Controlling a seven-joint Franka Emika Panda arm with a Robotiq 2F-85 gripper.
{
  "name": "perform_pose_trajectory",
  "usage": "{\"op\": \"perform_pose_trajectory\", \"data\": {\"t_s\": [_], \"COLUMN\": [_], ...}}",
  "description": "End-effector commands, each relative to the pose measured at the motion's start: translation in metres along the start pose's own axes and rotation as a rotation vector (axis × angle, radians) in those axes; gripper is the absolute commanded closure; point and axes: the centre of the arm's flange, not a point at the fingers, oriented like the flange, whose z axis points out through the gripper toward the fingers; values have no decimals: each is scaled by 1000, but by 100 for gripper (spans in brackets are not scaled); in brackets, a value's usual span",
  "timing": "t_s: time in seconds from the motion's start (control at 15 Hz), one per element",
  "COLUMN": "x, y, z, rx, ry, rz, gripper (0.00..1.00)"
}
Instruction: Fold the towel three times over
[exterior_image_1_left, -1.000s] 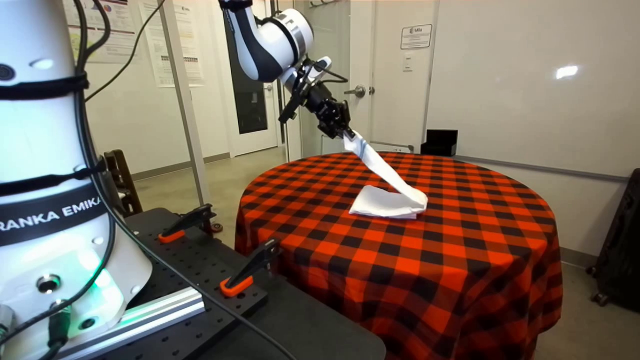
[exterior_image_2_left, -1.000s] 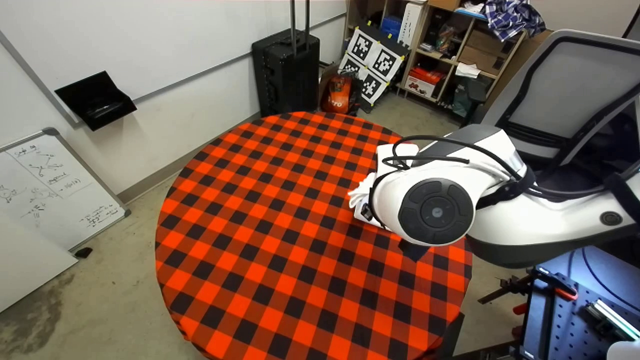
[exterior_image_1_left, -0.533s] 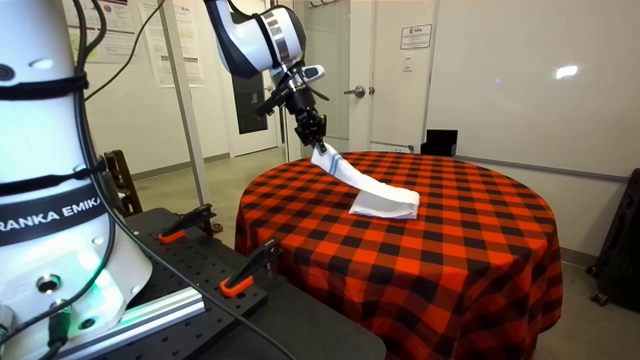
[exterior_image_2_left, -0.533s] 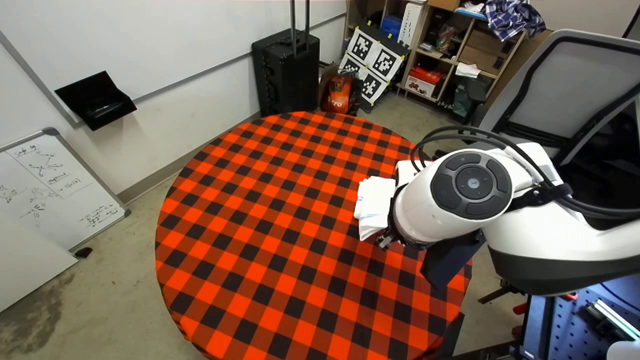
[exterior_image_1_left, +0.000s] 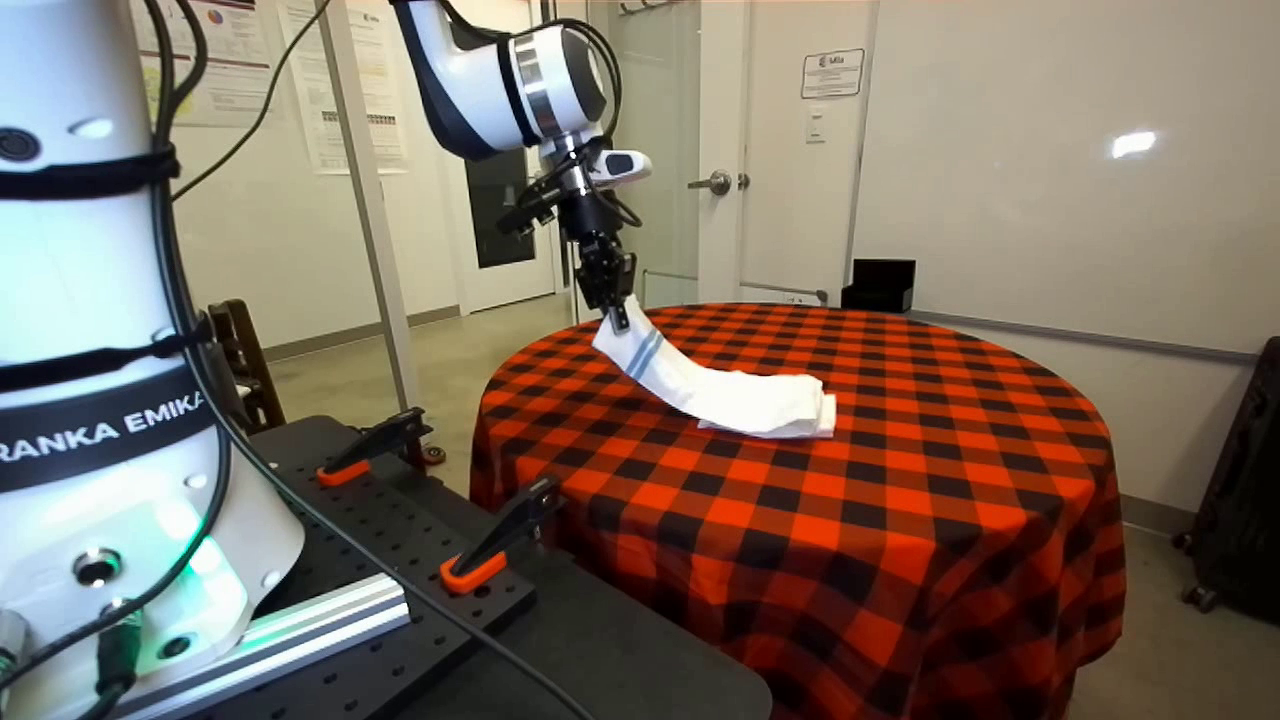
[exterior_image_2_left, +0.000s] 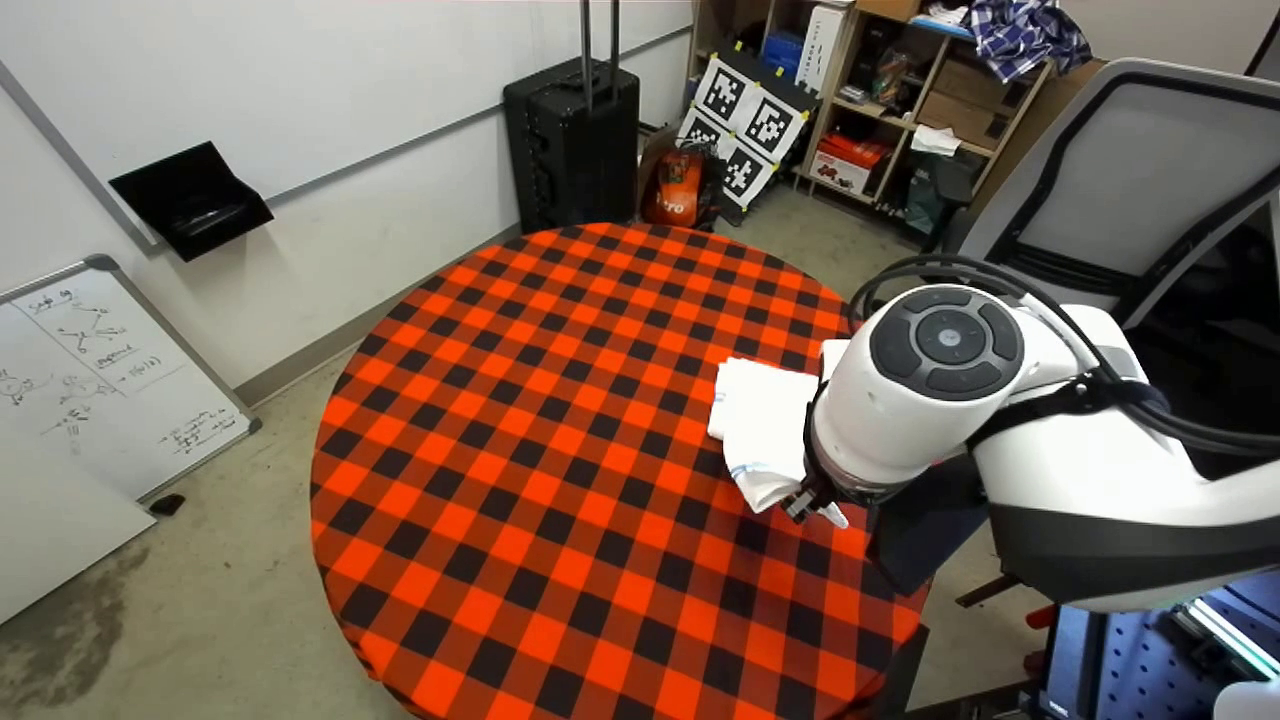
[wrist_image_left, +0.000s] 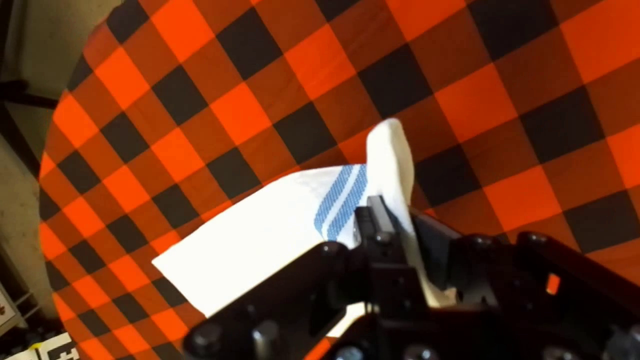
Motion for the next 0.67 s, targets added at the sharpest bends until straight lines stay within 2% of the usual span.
{"op": "perform_pose_trajectory", "data": {"t_s": [0.0, 0.2, 0.33, 0.47, 0.6], "x": [26, 59, 78, 90, 94], "y": [24, 44, 59, 74, 85], "z": [-17, -33, -32, -26, -14], "rx": [38, 48, 0, -43, -62], "ry": [-3, 31, 65, 70, 29], "rz": [57, 150, 174, 178, 177], "gripper": [98, 98, 98, 98, 98]}}
